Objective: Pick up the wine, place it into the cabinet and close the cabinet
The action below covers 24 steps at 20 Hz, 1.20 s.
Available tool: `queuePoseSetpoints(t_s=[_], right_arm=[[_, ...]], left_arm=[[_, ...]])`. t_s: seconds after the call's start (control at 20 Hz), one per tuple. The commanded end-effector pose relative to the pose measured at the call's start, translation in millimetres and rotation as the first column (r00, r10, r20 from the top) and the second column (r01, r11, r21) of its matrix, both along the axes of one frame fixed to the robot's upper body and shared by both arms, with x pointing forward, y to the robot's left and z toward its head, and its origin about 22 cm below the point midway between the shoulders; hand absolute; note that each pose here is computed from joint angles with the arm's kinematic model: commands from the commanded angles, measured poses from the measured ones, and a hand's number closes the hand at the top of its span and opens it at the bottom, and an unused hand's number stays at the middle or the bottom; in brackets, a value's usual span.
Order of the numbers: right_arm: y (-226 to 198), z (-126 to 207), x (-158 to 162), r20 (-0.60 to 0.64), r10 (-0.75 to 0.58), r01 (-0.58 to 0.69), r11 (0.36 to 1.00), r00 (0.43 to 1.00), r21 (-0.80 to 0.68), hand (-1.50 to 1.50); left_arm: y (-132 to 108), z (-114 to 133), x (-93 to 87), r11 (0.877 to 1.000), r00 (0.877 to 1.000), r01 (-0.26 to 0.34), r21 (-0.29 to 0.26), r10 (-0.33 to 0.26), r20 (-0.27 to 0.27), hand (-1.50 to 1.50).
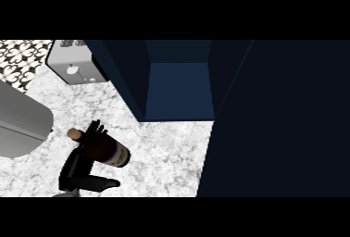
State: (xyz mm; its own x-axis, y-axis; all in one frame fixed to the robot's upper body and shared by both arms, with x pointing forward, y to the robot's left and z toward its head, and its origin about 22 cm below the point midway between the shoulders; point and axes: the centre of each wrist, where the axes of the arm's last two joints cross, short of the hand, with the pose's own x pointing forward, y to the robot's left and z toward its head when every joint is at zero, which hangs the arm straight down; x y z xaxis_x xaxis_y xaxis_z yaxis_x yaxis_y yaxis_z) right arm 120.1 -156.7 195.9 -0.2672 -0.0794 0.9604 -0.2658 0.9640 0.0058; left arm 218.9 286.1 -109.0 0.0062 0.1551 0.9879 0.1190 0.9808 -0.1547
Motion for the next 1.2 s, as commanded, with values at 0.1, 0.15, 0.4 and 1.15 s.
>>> queuePoseSetpoints(t_s=[0.1,0.15,0.4,1.15], right_arm=[[-10,12,-34,0.086,-0.015,0.013,1.000,0.996,0.027,-1.50],[-22,24,-38,0.087,-0.013,0.012,1.000,0.996,0.014,-1.50],[-20,20,-38,0.104,-0.022,0.019,1.000,0.994,0.022,-1.50],[-23,14,-26,0.110,-0.029,0.027,0.999,0.993,0.023,-1.50]], left_arm=[[-4,-9,20.4,0.998,0.999,-0.023,-0.050,0.024,0.034,-1.50],[-2,-5,16.0,0.997,0.997,-0.055,-0.061,0.058,0.052,-1.50],[-2,-11,9.9,0.996,0.998,-0.030,-0.081,0.034,0.051,1.50],[1,-9,12.3,0.999,0.988,-0.034,-0.002,0.033,0.153,1.50]])
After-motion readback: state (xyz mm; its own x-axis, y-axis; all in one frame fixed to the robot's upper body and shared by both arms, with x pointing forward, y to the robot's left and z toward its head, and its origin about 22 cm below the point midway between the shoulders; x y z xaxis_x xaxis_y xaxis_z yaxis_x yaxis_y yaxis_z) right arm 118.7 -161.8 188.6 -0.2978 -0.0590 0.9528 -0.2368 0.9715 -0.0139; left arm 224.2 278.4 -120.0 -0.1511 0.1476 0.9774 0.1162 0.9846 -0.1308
